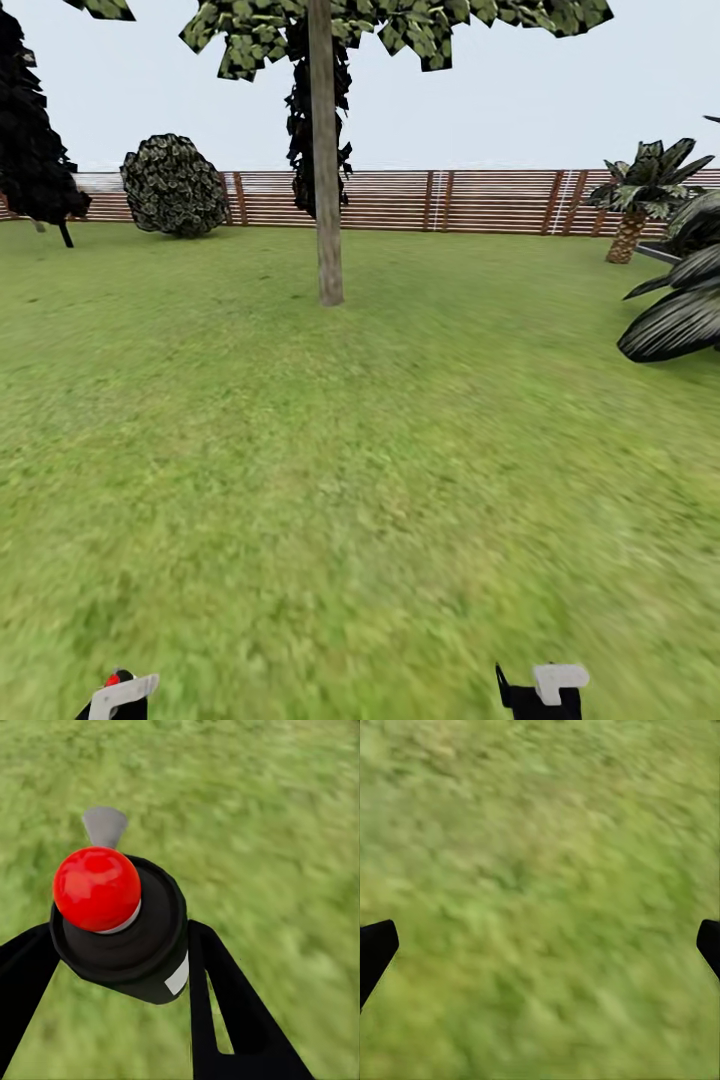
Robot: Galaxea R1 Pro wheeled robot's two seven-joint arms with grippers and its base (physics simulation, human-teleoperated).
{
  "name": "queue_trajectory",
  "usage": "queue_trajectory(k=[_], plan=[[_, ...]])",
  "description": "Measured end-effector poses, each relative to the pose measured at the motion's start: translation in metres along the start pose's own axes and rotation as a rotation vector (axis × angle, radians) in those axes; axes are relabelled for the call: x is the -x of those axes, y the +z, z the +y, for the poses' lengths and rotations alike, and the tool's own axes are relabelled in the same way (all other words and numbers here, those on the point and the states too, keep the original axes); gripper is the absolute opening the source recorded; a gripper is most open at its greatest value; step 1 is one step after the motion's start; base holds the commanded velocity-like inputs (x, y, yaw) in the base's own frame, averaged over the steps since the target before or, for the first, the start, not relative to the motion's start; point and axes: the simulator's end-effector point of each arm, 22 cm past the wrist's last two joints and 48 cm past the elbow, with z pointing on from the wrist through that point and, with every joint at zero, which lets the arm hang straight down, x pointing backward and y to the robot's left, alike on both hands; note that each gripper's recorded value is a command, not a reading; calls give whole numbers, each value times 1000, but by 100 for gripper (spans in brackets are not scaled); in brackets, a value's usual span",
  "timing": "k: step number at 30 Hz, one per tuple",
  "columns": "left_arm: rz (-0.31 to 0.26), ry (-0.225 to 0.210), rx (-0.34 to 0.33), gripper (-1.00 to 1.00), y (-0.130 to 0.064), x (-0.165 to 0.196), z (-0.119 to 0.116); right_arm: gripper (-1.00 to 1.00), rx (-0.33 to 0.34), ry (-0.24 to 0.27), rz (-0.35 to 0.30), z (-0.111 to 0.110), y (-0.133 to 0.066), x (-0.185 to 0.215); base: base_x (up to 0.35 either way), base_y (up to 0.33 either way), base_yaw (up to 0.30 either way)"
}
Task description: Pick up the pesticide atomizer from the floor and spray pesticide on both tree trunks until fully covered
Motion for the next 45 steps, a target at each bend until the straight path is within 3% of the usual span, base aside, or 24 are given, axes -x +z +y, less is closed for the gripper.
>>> queue_trajectory(k=[45], plan=[[-1,2,0,-100,0,0,2,100,0,-1,1,0,0,-1,338,0,0]])
